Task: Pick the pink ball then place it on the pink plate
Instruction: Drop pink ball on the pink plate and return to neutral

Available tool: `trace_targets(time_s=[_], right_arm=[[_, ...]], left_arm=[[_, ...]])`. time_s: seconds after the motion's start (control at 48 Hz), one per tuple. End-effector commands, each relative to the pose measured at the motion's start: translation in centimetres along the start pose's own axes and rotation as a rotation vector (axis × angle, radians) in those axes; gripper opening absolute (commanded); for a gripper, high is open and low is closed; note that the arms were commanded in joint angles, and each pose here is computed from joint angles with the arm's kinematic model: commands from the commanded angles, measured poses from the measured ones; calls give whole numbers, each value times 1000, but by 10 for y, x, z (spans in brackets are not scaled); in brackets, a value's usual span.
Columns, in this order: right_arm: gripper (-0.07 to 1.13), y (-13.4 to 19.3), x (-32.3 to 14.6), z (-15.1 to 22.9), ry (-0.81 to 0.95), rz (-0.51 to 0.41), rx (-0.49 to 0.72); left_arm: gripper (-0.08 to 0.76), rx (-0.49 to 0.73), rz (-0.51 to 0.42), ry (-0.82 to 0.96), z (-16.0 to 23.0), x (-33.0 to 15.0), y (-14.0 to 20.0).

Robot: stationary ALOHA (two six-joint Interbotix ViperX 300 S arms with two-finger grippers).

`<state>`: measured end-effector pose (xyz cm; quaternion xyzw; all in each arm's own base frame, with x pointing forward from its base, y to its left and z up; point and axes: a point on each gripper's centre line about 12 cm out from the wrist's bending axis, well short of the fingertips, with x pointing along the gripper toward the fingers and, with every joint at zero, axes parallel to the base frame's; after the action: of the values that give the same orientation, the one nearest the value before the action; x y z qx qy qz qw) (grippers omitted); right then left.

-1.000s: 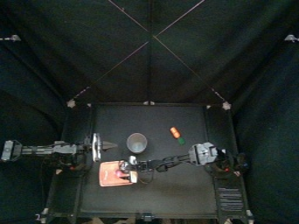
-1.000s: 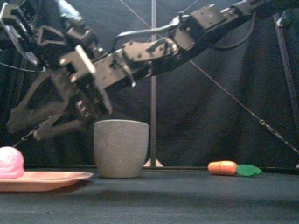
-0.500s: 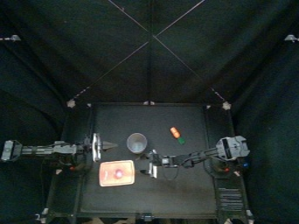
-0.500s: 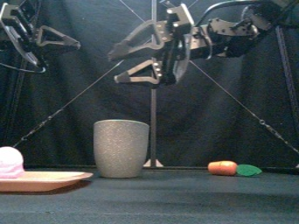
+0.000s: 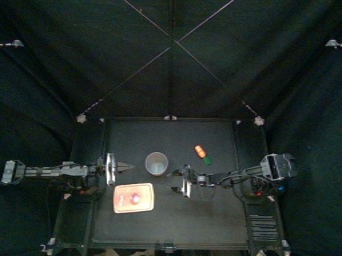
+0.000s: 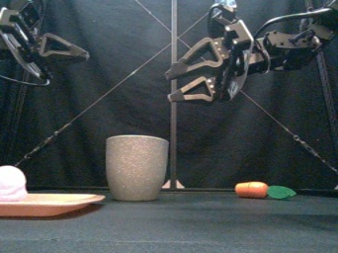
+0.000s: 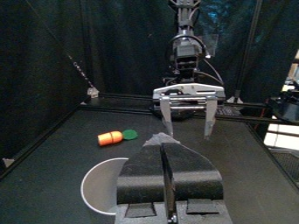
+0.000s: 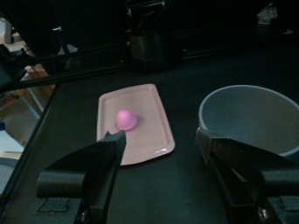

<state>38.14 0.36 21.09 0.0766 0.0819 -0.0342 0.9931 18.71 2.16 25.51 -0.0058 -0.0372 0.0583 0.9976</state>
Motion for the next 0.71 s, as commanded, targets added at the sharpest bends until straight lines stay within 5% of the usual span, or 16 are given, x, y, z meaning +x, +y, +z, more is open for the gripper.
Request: trace_targets(time_s=[0.021, 0.708], right_arm=[[968, -5, -6, 23, -70, -11, 6], [968, -7, -30, 57, -169, -8, 9]], left_arm=[[17, -2, -2, -12, 3, 1, 0], [17, 2, -19, 6, -2, 0, -4]])
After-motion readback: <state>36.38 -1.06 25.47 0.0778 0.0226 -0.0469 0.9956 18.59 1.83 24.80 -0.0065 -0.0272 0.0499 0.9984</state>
